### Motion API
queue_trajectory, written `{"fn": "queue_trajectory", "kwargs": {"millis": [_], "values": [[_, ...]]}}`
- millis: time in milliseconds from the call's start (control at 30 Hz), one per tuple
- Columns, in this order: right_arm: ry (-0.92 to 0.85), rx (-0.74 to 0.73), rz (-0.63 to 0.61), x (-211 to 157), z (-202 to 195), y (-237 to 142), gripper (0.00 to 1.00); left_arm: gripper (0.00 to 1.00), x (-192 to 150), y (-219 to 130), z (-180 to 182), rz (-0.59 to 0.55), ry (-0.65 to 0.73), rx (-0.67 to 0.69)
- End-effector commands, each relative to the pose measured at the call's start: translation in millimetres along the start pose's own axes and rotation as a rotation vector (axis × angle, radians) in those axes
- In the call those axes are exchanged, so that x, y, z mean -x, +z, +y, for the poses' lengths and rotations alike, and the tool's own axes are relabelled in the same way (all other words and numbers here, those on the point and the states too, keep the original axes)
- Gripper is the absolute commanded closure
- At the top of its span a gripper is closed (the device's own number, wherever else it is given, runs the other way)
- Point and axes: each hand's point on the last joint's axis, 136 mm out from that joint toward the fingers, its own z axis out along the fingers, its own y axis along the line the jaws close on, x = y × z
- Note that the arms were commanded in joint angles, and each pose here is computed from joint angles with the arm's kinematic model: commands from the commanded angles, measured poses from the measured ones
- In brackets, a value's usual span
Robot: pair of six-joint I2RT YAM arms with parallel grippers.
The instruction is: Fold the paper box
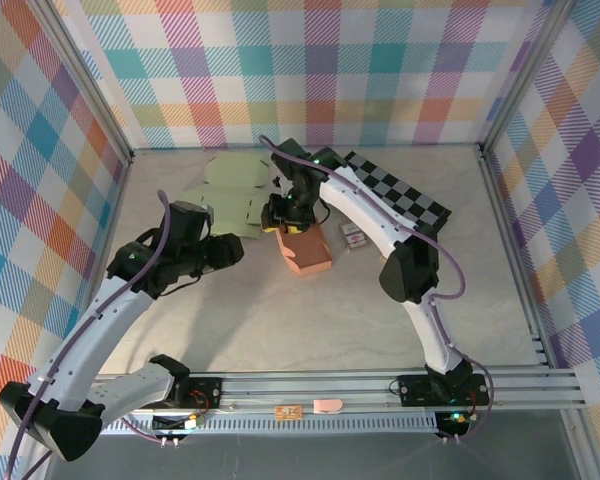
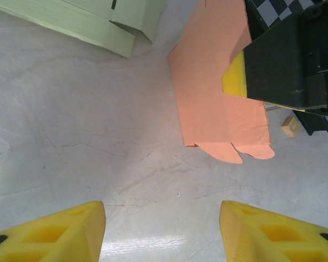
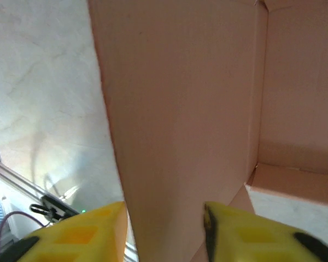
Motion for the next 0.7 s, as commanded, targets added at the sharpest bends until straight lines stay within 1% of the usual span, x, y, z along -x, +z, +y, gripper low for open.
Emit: {"fn": "queue_trajectory", "kwargs": {"millis": [0,67,133,233,300,467,567,667], "values": [[0.017,-0.007,-0.023,4.0,1.1,-9.9,0.77,0.44,3.9,0.6,-1.2,-0.02,0.0,-0.005],[0.055,-0.013,-0.072,10.3,2.3,-19.4,0.9,0.44,4.6,-0.5,-1.3,-0.022,0.003,-0.003],[0.116,0.002,-0.118,14.2,7.1,-33.6,1.0,0.44,5.2,-1.7,-1.4,-0.023,0.009,-0.002],[0.248,0.034,-0.221,18.2,15.8,-58.6,1.0,0.44,6.5,-3.5,-0.9,-0.031,0.016,0.001],[0.362,0.039,-0.303,19.5,13.2,-75.1,1.0,0.44,7.7,-4.6,-1.0,-0.038,0.018,0.0],[0.773,0.006,-0.485,11.5,-21.2,-105.5,1.0,0.45,8.5,-5.9,-2.1,-0.04,0.029,-0.003],[1.02,-0.042,-0.52,-0.4,-41.4,-109.8,1.0,0.45,7.4,-7.1,-3.1,-0.036,0.031,-0.011],[1.232,-0.113,-0.463,-19.3,-53.0,-100.8,1.0,0.45,3.2,-6.0,-3.5,-0.019,0.035,-0.019]]}}
